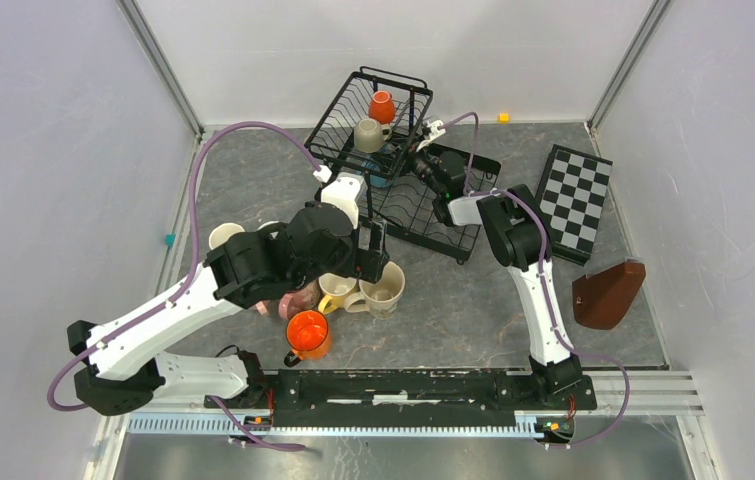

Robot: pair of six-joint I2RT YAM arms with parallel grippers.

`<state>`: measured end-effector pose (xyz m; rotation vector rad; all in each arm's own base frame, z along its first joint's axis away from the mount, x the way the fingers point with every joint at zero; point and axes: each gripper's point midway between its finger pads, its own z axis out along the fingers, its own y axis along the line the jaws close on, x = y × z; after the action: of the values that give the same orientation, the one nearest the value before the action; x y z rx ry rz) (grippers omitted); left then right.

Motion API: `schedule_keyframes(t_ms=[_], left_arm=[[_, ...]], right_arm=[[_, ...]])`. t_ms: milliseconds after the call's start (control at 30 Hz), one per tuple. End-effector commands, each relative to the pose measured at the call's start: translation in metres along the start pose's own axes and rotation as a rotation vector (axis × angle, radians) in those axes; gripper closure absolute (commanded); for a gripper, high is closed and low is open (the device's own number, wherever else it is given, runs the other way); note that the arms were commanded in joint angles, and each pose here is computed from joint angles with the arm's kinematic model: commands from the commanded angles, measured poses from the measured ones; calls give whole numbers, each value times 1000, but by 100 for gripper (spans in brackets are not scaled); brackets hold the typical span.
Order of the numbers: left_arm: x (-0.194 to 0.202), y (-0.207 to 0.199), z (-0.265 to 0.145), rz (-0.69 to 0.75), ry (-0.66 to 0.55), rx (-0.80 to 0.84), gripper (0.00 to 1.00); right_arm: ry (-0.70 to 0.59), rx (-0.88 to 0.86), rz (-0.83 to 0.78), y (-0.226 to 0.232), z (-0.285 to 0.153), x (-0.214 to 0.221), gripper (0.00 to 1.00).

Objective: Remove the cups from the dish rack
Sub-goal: Move the cup to the dish rack.

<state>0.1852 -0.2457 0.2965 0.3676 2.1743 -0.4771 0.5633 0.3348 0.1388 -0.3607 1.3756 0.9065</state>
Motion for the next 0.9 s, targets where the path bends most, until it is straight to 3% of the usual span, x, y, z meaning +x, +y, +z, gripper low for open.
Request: schedule_keyframes(t_ms=[0, 433, 867], left_arm=[[-19, -4, -8, -5, -53, 24, 0], [-18, -5, -7, -11, -50, 34, 0], [-17, -4, -5, -8, -45, 29, 0]], right_arm=[[21, -37, -27, 13, 6, 6, 12], [34, -50, -41, 23, -10, 1, 13], [-9, -61, -47, 20, 12, -13, 7]])
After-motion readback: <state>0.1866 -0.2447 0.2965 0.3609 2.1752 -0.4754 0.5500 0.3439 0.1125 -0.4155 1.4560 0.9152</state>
